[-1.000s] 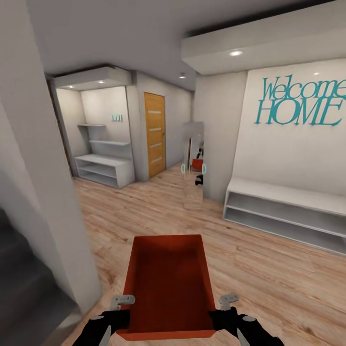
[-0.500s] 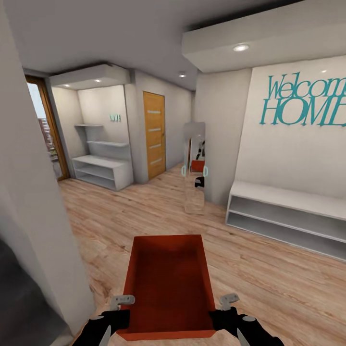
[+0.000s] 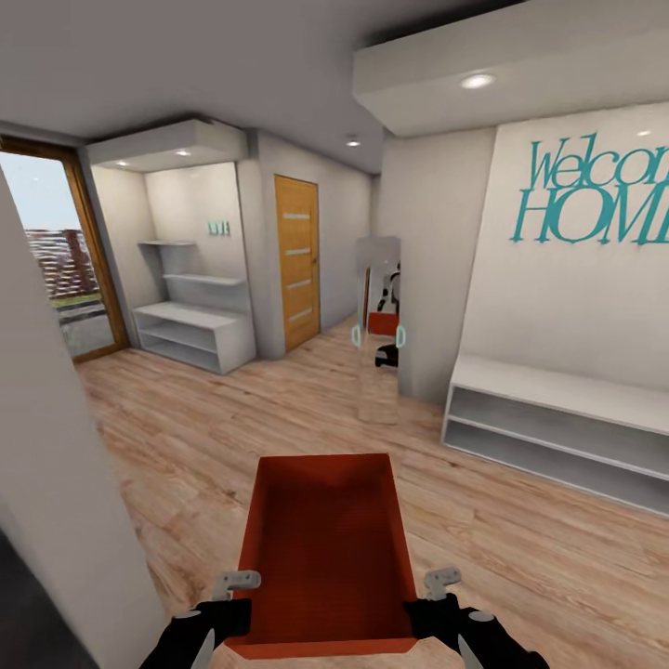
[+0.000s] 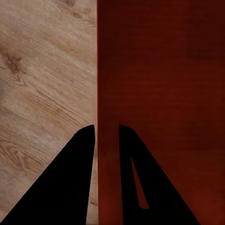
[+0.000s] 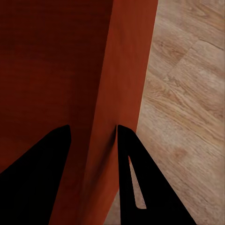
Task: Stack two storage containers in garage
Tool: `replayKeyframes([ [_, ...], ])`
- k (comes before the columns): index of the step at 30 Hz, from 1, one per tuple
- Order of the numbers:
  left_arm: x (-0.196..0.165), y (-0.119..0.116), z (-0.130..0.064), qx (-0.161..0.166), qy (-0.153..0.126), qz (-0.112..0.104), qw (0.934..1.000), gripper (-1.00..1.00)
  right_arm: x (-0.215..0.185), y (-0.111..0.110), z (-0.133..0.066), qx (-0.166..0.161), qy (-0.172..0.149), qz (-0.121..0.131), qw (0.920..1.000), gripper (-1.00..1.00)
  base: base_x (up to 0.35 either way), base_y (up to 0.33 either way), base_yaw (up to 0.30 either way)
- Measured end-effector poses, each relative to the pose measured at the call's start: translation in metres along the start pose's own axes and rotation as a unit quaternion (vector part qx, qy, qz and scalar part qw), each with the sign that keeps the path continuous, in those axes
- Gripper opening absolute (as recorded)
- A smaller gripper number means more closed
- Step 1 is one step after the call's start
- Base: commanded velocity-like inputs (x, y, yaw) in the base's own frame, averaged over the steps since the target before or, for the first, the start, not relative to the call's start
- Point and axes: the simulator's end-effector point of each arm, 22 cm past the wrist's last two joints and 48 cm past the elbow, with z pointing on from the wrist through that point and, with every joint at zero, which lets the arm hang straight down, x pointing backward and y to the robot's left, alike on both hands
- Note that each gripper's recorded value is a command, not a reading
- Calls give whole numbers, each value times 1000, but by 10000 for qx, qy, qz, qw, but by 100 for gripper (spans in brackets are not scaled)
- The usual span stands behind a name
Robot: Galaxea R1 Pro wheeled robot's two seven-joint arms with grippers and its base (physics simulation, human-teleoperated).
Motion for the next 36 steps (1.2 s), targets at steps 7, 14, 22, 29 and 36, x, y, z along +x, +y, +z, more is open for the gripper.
replayKeyframes([
  [7,0,0,0,0,1,1,10000,-100,0,0,0,0,0,0,10000,-100,328,0,0],
  [14,0,0,0,0,2,0,10000,-100,0,0,0,0,2,0,10000,-100,328,0,0],
  [22,0,0,0,0,2,0,10000,-100,0,0,0,0,2,0,10000,-100,329,0,0],
  [29,0,0,0,1,2,0,10000,-100,0,0,0,0,2,-1,10000,-100,329,0,0],
  [36,0,0,0,0,2,-1,10000,-100,0,0,0,0,3,-1,10000,-100,329,0,0],
])
